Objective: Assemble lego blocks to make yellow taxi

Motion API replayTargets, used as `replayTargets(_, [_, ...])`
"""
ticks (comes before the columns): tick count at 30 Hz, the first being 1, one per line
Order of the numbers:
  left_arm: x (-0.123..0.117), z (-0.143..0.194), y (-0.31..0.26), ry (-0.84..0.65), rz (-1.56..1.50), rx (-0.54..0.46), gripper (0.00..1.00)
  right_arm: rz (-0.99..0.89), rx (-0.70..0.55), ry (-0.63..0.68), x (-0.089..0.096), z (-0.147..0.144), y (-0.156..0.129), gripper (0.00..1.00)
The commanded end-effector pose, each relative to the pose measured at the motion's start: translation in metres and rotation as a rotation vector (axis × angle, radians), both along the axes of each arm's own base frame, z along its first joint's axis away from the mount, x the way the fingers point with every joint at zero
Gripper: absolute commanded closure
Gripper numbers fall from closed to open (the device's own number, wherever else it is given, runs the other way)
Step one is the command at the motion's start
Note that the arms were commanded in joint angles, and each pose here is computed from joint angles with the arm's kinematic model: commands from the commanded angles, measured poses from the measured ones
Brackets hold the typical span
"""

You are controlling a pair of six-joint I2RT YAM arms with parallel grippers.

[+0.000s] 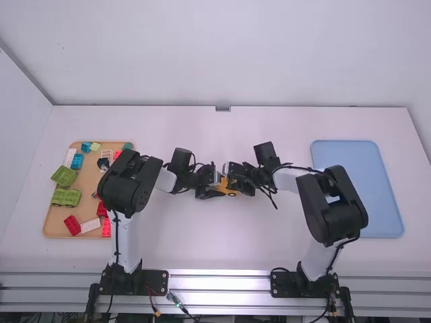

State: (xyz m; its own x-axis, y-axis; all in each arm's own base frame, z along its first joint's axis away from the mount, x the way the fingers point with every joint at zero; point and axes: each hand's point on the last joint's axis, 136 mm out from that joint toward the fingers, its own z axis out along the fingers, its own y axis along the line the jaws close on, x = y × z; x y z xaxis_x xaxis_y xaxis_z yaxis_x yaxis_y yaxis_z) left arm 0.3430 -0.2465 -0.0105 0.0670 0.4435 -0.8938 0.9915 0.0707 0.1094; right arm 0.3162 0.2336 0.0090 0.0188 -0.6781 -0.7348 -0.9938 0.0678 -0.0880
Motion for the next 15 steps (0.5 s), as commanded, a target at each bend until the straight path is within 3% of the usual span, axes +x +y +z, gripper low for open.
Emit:
replayTargets(1, [-0.007,-0.027,0.004,0.048,0.042,0.092,0.53,-0.053,-0.07,0.056,-0.001,-0.022,-0.004,0.68])
replayTargets(5, [-0.006,-0.027,0.006,0.049,0.048,0.092,0.53,-0.039,-0.038,0.057,-0.001,-0.018,-0.004,0.59])
replayTargets(15, [-0.006,-0.027,0.006,0.048,0.047,0.093,0.53,-0.012,0.068,0.055,0.002,-0.002,-0.008,0.58])
